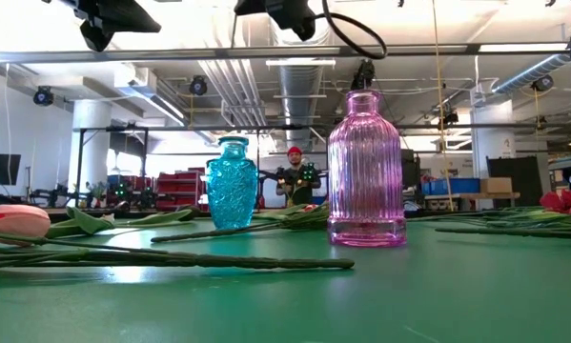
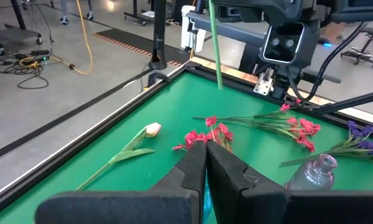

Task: Sort flowers into vase by color
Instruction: Put the right black tulip into the blue vase

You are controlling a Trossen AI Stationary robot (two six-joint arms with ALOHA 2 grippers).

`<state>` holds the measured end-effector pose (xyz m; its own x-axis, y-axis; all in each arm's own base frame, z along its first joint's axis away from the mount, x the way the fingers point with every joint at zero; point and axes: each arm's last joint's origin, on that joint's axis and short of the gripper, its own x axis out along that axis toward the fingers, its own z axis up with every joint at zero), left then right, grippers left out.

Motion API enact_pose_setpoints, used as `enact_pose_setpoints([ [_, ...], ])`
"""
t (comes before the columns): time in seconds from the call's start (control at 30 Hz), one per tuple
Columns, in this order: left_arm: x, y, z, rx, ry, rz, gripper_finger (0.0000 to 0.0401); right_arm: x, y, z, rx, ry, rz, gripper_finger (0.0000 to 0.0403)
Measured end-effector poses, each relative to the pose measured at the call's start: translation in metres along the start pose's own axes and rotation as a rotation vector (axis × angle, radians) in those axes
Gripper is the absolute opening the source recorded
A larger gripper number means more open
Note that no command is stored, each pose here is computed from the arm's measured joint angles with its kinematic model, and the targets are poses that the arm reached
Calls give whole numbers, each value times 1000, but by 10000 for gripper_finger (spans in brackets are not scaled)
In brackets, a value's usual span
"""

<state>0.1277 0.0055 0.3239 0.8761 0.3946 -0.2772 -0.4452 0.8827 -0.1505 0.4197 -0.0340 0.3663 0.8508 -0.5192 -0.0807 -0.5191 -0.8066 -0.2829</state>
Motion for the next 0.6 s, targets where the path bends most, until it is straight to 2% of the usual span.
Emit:
enact_pose_setpoints([
  [0.17, 0, 0, 0, 0, 0, 0, 0, 0, 1, 1, 9, -13, 5, 9],
  [0.33, 0, 0, 0, 2, -1, 0, 0, 1, 4, 16, -36, -119, 51, 9],
  [0.43, 0, 0, 0, 2, -2, 0, 0, 1, 3, 21, -39, -125, 61, 9],
  [0.6, 0, 0, 0, 0, -2, -1, 0, -2, 2, 40, 24, -82, 61, 9],
])
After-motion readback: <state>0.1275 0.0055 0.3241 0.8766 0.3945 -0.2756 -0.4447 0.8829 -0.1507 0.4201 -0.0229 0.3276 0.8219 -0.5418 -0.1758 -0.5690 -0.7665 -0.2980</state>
